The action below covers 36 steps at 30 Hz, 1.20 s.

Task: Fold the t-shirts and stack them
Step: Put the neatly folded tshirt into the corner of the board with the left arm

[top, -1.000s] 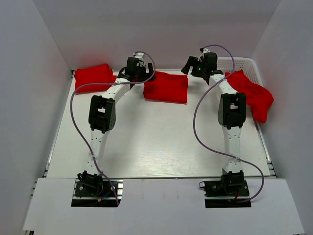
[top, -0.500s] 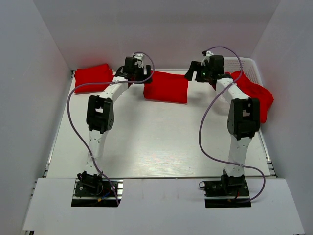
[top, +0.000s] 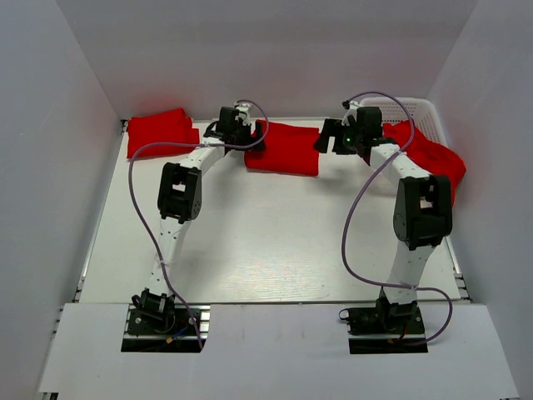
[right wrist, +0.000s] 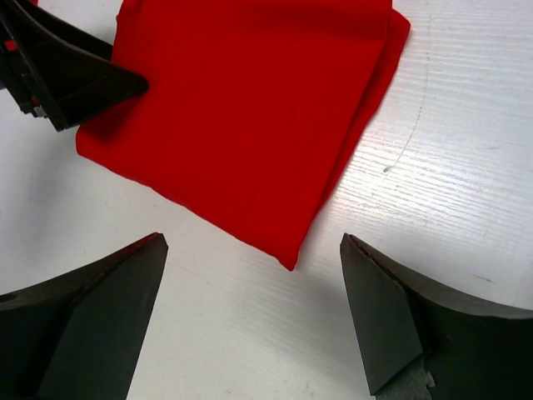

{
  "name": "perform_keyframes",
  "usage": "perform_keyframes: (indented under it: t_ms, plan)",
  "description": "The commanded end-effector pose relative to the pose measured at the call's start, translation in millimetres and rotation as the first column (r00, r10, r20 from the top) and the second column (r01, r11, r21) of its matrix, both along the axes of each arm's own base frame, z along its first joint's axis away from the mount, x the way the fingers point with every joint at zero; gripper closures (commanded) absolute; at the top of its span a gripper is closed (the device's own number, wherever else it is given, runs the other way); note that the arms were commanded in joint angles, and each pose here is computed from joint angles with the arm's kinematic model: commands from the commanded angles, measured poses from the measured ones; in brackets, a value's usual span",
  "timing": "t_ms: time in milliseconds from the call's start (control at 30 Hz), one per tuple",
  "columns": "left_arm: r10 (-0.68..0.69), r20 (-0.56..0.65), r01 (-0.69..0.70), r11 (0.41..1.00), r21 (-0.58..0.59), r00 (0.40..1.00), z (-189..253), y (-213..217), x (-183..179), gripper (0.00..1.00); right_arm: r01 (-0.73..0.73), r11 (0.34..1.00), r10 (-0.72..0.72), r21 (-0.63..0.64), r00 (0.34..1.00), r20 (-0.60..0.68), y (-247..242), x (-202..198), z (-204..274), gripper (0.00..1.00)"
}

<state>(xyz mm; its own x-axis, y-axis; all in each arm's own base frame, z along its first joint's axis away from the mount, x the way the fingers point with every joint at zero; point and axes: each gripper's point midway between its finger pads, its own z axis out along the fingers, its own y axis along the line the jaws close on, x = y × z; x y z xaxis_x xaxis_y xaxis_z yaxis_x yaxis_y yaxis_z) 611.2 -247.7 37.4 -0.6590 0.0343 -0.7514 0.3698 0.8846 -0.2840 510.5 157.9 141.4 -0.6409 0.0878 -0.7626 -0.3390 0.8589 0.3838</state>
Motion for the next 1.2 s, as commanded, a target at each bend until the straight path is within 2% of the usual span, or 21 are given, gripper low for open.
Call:
perform_keyframes:
  t_ms: [0, 100, 133, 200, 233, 300, 333, 400, 600, 733, 767, 933, 1000, 1167]
  plan:
    - [-0.051, -0.026, 0.049, 0.997, -0.065, 0.998, -9.7, -14.9, -4.8, 0.04, -0.018, 1.0, 0.018, -0.007, 0.998, 0.066, 1.3, -3.3, 28.6, 0.1]
    - [-0.098, -0.03, 0.094, 0.99, -0.101, 0.995, -8.9, -23.0, -10.3, 0.21, -0.011, 1.0, 0.012, -0.005, 0.997, 0.076, -1.3, -3.7, 32.6, 0.1]
    - [-0.107, -0.038, 0.102, 0.99, -0.099, 0.994, -14.2, -27.8, -14.8, 0.31, -0.006, 1.0, 0.007, -0.01, 0.997, 0.074, -1.3, -4.3, 31.1, 0.1]
    - [-0.153, -0.031, 0.148, 0.981, -0.126, 0.988, -14.6, -33.2, -23.9, 0.41, -0.003, 1.0, 0.003, -0.005, 0.997, 0.081, -2.2, -6.2, 33.8, 0.1]
    - [-0.165, -0.022, 0.16, 0.978, -0.136, 0.986, -12.6, -34.5, -26.7, 0.52, 0.001, 1.0, -0.001, -0.003, 0.996, 0.09, -3.4, -7.0, 38.4, 0.1]
    - [-0.197, -0.004, 0.194, 0.969, -0.151, 0.98, -4.9, -36.6, -35.7, 0.65, 0.009, 1.0, -0.009, 0.001, 0.996, 0.089, -3.9, -11.8, 35.6, 0.1]
    - [-0.203, 0.022, 0.205, 0.968, -0.145, 0.979, 2.9, -36.9, -33.2, 0.85, 0.009, 1.0, -0.009, 0.003, 0.995, 0.1, -4.5, -15.0, 40.3, 0.1]
    - [-0.209, 0.042, 0.213, 0.967, -0.139, 0.977, 17.4, -36.2, -34.3, 1.0, 0.018, 1.0, -0.019, 0.004, 0.993, 0.117, -7.2, -23.6, 46.0, 0.1]
    - [-0.2, 0.16, 0.216, 0.972, -0.092, 0.967, 83.0, -20.4, -35.8, 1.0, 0.04, 0.998, -0.049, 0.052, 0.983, 0.178, -11.7, -56.8, 49.9, 0.1]
    - [-0.181, 0.197, 0.196, 0.979, -0.063, 0.964, 127.2, -3.6, -34.2, 1.0, 0.061, 0.996, -0.071, 0.067, 0.985, 0.155, -15.6, -73.6, 42.6, 0.1]
    - [-0.182, 0.166, 0.191, 0.981, -0.039, 0.969, 129.3, 1.1, -40.0, 1.0, 0.058, 0.996, -0.068, 0.069, 0.986, 0.153, -14.7, -75.6, 43.8, 0.1]
    - [-0.169, 0.209, 0.149, 0.983, 0.106, 0.963, 162.3, 32.1, -32.9, 1.0, 0.048, 0.996, -0.056, 0.07, 0.992, 0.116, -14.1, -85.5, 39.2, 0.1]
    - [-0.15, 0.191, 0.121, 0.98, 0.157, 0.97, 162.6, 47.7, -32.9, 1.0, 0.055, 0.997, -0.061, 0.052, 0.992, 0.11, -16.5, -86.9, 39.1, 0.1]
    - [-0.099, 0.26, 0.04, 0.974, 0.223, 0.96, 192.7, 87.1, -17.7, 1.0, 0.085, 0.996, -0.087, 0.022, 0.991, 0.097, -24.3, -93.2, 43.1, 0.1]
